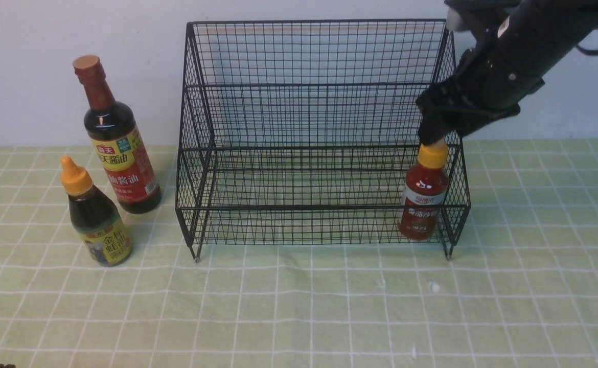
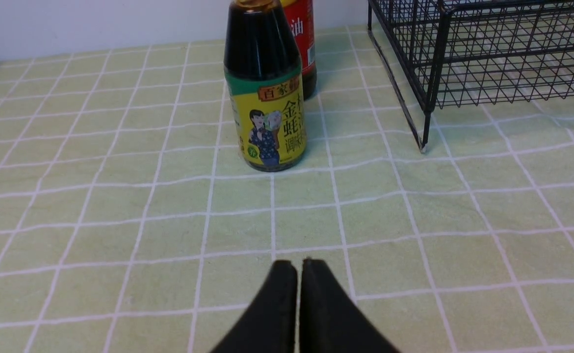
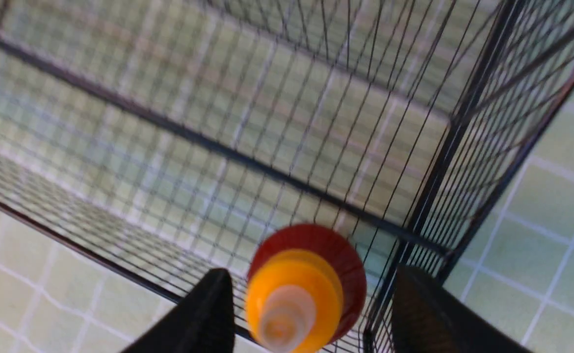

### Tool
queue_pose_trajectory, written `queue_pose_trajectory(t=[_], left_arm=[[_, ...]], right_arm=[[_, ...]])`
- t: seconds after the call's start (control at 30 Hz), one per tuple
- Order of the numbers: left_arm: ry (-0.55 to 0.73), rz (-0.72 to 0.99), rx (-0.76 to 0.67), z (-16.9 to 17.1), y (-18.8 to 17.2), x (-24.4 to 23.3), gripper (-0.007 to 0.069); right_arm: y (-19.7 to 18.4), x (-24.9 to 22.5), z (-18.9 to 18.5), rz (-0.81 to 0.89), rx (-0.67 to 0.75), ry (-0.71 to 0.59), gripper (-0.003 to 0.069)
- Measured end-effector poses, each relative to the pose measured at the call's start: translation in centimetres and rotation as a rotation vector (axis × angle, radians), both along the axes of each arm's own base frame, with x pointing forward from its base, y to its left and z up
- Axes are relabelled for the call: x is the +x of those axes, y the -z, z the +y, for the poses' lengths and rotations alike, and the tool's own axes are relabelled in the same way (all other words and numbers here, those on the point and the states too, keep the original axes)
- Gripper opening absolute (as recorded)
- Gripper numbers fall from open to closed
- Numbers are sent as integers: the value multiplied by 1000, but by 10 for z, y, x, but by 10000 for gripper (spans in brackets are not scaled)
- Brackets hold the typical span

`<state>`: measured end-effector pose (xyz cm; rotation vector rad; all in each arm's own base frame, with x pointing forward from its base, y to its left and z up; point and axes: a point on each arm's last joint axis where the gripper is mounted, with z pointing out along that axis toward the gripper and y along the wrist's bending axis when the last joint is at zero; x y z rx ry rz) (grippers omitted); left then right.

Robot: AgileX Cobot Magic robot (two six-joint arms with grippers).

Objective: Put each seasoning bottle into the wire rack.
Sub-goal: Use the right arm to put the condiment bottle back on the shelf, then use the left arm to grab the condiment bottle closest to it

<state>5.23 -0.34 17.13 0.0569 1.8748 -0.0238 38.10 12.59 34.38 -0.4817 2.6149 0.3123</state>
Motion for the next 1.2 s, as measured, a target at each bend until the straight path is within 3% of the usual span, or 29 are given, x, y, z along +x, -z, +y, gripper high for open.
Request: queue_pose_trajectory(t=[0.2,0.37,0.47,0.67,0.77,1.03,1.2], left_arm=[[0,0,0,0,0,0,-6],[0,0,0,0,0,0,-6],[0,0,0,0,0,0,-6],[0,0,0,0,0,0,-6],[0,0,0,0,0,0,-6],[0,0,0,0,0,0,-6],[0,0,0,0,0,0,-6]], right_arm=[[-66,-40,-12,-146,67,47,246],[-145,-121,-34,-363,165,62,85],[-166,-169,-48,-447,192,58,21],[-151,-242,-69,-496,209,63,-12],[-123,-273,-79,-551,239,81,-13],[-61,-292,-83,-677,358,111,-15],[-38,-297,-83,-675,342,90,-15]])
